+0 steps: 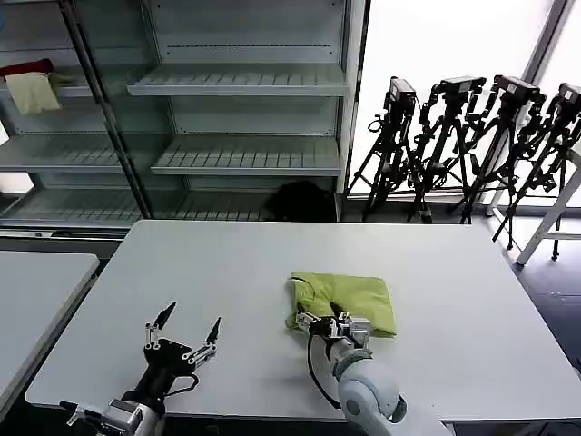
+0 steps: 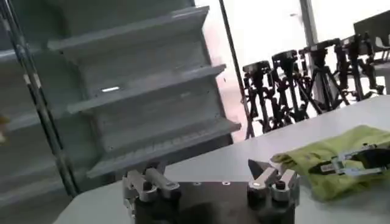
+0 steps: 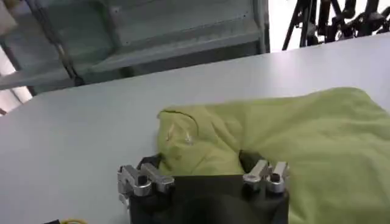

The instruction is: Fold and organize the clothes.

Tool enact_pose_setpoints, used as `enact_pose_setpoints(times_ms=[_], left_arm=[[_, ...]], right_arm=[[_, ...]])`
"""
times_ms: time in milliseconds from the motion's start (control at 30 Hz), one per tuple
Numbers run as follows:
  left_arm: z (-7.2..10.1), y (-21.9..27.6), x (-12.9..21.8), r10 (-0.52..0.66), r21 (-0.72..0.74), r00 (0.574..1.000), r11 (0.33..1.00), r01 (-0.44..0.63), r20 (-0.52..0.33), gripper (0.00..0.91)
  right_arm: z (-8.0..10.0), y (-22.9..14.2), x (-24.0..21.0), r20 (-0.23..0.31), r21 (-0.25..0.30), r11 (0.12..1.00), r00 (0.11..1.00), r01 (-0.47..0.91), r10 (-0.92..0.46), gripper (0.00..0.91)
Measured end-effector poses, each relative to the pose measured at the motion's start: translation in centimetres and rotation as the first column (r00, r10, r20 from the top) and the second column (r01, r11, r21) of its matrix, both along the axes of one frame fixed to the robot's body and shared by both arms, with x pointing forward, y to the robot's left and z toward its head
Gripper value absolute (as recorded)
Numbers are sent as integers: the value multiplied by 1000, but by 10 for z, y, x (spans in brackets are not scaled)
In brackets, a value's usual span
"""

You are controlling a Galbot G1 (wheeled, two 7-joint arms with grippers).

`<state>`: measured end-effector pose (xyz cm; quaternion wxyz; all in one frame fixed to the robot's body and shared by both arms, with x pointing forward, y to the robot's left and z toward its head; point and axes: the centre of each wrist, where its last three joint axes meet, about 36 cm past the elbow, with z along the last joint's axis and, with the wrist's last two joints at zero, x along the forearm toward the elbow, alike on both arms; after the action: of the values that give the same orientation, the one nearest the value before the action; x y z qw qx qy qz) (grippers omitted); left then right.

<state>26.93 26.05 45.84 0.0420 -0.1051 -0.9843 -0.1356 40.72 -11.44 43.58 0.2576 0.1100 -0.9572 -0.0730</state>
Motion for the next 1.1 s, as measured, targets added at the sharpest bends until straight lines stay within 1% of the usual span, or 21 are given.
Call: enact_pose_setpoints(times_ms=[100, 200, 267, 533, 633, 667, 733, 867, 967, 1100], left_arm=[[0, 0, 0, 1, 0, 1000, 1000, -1, 1, 907], [0, -1, 0, 1, -3, 1000, 1000, -1, 2, 907], [0, -1, 0, -1, -4, 1000, 1000, 1, 1, 907], [-1, -1, 1, -1, -3, 1000, 1000, 1, -2, 907], [-1, -2, 0, -2, -3, 1000, 1000, 2, -2, 907], [-1, -2, 1, -2, -3, 1000, 1000, 2, -1, 907], [-1, -2, 1, -2, -3, 1000, 1000, 2, -1, 907], [-2, -2, 1, -3, -3, 1000, 1000, 3, -3, 907], [-2, -2, 2, -4, -4, 1000, 1000, 4, -3, 907], [-2, -1, 2, -3, 0, 1000, 1000, 3, -3, 907]], right_arm=[[1, -1, 2, 2, -21, 1000, 1000, -1, 1, 907], [3, -2, 3, 25, -33, 999, 1000, -8, 9, 907], [9, -4, 3, 65, -24, 1000, 998, -16, 17, 907], [49, -16, -10, 284, 38, 995, 956, -91, 77, 907], [61, -22, -16, 342, 39, 993, 935, -109, 89, 907], [64, -24, -18, 354, 33, 993, 931, -111, 92, 907], [65, -30, -21, 354, 5, 995, 930, -102, 93, 907], [62, -41, -25, 314, -61, 996, 946, -63, 79, 907], [61, -48, -23, 296, -100, 995, 954, -29, 57, 907], [53, -59, -17, 269, -144, 990, 963, 7, 32, 907]])
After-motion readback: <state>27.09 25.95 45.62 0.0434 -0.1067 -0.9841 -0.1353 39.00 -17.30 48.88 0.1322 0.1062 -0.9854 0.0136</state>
